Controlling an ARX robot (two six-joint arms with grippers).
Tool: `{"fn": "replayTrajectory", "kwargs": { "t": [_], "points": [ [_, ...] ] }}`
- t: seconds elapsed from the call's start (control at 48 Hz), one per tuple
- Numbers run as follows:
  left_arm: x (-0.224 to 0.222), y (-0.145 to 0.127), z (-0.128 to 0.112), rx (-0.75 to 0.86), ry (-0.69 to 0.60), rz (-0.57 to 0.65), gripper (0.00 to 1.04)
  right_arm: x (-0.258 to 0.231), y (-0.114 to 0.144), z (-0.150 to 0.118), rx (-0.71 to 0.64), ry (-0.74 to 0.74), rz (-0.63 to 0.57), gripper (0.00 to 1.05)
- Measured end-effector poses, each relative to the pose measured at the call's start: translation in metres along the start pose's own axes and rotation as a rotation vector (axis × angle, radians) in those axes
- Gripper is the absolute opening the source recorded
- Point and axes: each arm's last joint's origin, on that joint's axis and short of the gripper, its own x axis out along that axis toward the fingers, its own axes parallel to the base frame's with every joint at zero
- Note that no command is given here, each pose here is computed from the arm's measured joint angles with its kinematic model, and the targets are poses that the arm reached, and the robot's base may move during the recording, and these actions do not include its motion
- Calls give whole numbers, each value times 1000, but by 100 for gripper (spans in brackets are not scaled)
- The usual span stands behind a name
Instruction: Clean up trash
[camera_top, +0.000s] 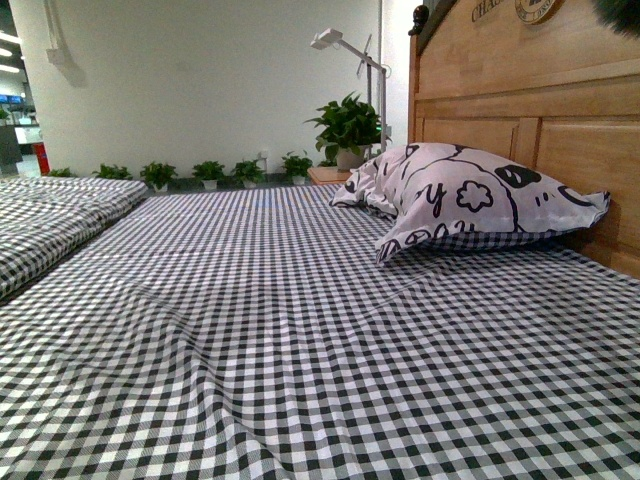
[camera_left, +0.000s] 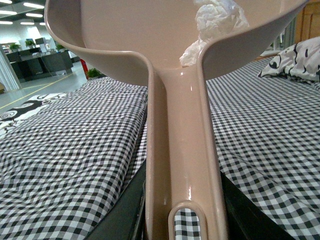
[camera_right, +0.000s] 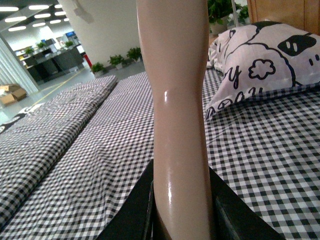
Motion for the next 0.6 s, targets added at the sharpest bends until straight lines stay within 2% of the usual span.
{"fn": "replayTrajectory", "kwargs": {
  "t": [0.25,0.605],
  "points": [
    [-35,-11,15,-50,-61,-5,26,-38,1,-1,-43,-61,-61,20],
    [-41,-17,12,-68,-62,-15,26,-51,-5,-8,-69,-99,-192,20]
  ]
}}
